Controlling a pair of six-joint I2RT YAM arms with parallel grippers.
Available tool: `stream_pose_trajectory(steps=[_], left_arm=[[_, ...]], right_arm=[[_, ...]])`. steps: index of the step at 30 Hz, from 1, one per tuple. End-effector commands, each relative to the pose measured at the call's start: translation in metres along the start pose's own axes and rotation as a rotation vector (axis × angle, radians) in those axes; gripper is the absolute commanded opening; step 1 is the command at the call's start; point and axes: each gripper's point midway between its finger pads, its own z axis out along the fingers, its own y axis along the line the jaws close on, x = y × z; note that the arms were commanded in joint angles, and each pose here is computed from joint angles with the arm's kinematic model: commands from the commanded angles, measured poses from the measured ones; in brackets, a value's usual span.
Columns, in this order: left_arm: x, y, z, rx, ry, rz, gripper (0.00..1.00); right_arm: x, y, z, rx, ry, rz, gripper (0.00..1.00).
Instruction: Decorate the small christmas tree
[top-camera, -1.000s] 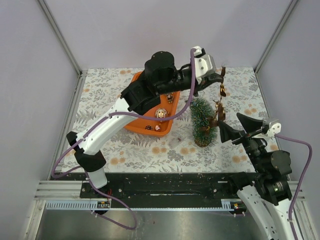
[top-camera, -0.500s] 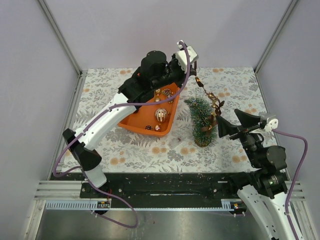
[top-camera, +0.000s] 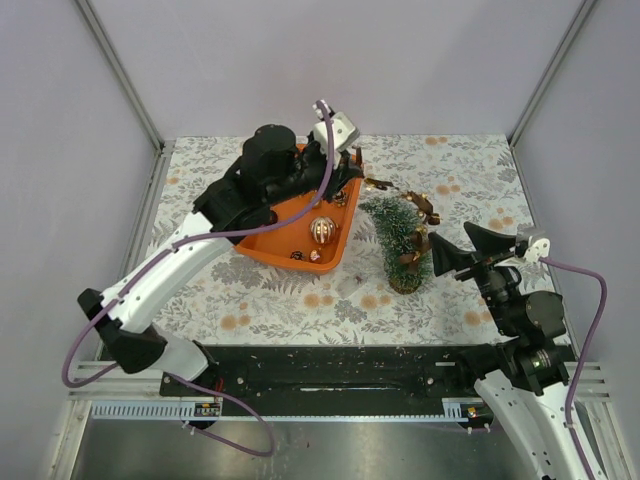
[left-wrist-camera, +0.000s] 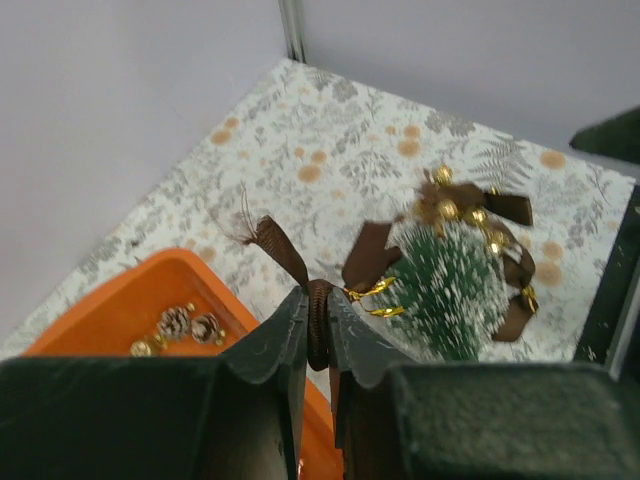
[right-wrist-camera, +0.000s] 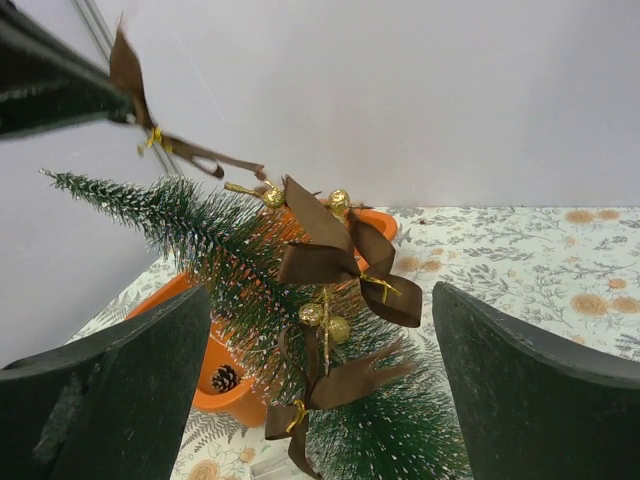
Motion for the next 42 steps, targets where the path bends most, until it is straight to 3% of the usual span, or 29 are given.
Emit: stream_pose_trajectory(steps=[1, 6, 9, 15, 22, 28, 32, 33, 36, 42], left_arm=[[0.035, -0.013, -0.02, 0.032, 0.065, -0.064, 0.17], [0.054, -0.046, -0.021, 0.179, 0.109, -0.177, 0.28], [0.052, -0.071, -0.018, 0.297, 0.118, -0.219, 0.46], [0.027, -0.106, -0.026, 0.505, 0.082, -0.248, 0.56], [0.028, -0.134, -0.053, 0.685, 0.112, -0.264, 0.73], [0.025, -0.127, -0.068, 0.671, 0.107, -0.241, 0.78], [0.004, -0.103, -0.079, 0.596, 0.054, -0.224, 0.93], [-0.001, -0.092, -0.082, 0.559, 0.043, -0.22, 0.99], [-0.008, -0.06, -0.089, 0.442, 0.024, -0.195, 0.99], [0.03, 0.008, -0.093, 0.099, 0.154, -0.127, 0.99]], right_arm=[[-0.012, 0.0, 0.0, 0.009, -0.051, 0.016, 0.99], [-0.006, -0.001, 0.003, 0.016, -0.035, 0.033, 0.99], [-0.004, -0.002, 0.002, 0.016, -0.034, 0.039, 0.99], [-0.007, -0.007, -0.003, 0.046, -0.055, 0.032, 0.99], [-0.012, -0.013, -0.002, 0.081, -0.054, 0.011, 0.99], [-0.023, -0.017, -0.006, 0.115, -0.083, -0.004, 0.99], [-0.034, -0.017, -0.009, 0.125, -0.1, -0.022, 0.99], [-0.036, -0.017, -0.009, 0.127, -0.101, -0.024, 1.0], [-0.042, -0.017, -0.011, 0.135, -0.102, -0.038, 0.99], [-0.048, -0.018, -0.016, 0.147, -0.111, -0.047, 0.99]])
